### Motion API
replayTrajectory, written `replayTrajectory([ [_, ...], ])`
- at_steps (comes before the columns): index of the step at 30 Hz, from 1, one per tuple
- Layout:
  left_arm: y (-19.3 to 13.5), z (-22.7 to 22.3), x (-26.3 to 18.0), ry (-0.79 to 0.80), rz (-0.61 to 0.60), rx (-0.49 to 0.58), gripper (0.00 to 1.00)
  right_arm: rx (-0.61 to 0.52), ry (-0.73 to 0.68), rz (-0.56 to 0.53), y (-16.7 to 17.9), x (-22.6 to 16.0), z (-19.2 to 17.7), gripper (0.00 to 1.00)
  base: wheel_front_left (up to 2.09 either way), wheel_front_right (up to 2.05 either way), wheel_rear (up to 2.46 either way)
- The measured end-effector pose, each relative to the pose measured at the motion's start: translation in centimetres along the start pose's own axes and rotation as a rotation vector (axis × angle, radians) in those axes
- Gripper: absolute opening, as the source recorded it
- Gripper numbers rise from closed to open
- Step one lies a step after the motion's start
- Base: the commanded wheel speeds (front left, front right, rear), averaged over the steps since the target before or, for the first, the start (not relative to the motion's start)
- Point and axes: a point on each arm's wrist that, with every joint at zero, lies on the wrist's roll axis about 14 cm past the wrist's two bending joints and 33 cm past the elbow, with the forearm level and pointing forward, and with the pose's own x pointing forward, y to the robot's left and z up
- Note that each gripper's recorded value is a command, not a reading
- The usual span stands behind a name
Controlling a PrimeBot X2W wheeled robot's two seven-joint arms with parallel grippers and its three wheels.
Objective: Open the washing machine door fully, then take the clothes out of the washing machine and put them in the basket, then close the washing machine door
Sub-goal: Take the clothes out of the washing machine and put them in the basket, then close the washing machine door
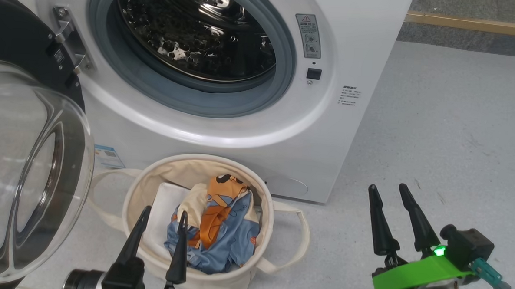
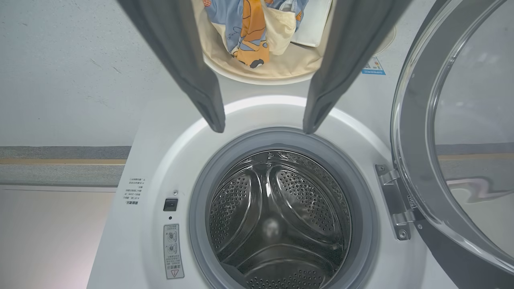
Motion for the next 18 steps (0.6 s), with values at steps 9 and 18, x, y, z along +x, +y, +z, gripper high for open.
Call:
replayTrajectory([
  [9,-0.27,0.01,0.05,-0.001,-0.009,0.004,1.00,0.000,-0.001,-0.003,-0.08,-0.06,0.04,1.00,0.00,0.00,0.00],
  [18,-0.59,-0.57,0.16,0.018,-0.032,-0.024,1.00,0.001,0.008,-0.006,-0.21,-0.01,-0.28,1.00,-0.11,0.06,0.05],
])
